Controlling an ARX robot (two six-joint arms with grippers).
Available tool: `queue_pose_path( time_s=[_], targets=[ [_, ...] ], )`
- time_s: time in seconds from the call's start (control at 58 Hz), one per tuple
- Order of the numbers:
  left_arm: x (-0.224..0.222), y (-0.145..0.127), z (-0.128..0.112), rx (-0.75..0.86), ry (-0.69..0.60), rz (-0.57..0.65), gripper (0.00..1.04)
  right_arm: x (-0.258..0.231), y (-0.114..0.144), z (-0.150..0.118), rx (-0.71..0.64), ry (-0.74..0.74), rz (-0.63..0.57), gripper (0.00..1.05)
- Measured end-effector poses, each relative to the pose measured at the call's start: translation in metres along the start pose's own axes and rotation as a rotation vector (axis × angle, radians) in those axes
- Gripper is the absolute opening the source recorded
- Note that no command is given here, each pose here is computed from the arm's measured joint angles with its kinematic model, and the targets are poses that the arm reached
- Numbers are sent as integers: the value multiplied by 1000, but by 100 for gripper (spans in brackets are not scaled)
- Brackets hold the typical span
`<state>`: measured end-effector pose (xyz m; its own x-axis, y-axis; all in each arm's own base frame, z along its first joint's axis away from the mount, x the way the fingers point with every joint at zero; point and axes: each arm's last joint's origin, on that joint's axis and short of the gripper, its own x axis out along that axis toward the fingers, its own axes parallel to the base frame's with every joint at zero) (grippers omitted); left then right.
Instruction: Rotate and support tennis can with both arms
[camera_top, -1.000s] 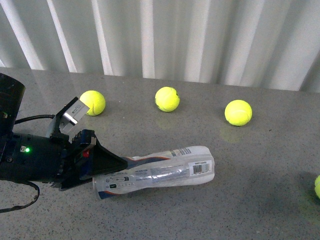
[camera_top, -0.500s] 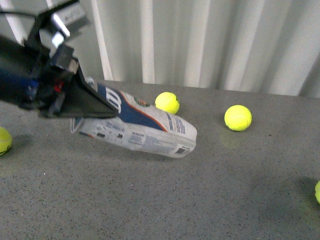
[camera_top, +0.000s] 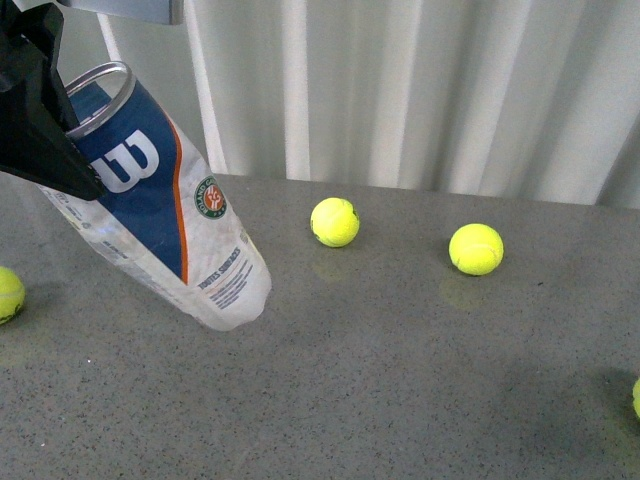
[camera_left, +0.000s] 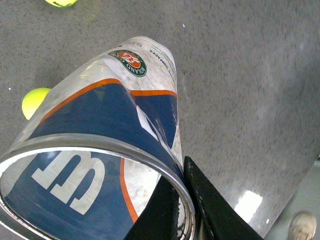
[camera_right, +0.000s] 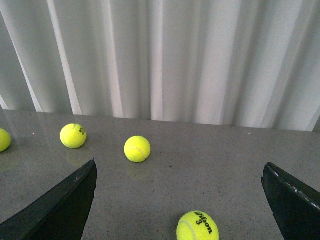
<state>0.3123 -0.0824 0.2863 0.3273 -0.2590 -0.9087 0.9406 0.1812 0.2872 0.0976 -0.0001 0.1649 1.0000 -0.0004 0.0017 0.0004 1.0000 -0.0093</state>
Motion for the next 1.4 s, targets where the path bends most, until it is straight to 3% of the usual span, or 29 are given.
queue_pose_path(
  time_s=[0.328,0.707,1.397],
  targets=[
    [18,-17,55,324,105,-40,4,0,0,0,0,0,0,97],
    [70,-23,94,411,106,-92,4,0,0,0,0,0,0,97],
    [95,-20,113,499,170,-78,4,0,0,0,0,0,0,97]
  ],
)
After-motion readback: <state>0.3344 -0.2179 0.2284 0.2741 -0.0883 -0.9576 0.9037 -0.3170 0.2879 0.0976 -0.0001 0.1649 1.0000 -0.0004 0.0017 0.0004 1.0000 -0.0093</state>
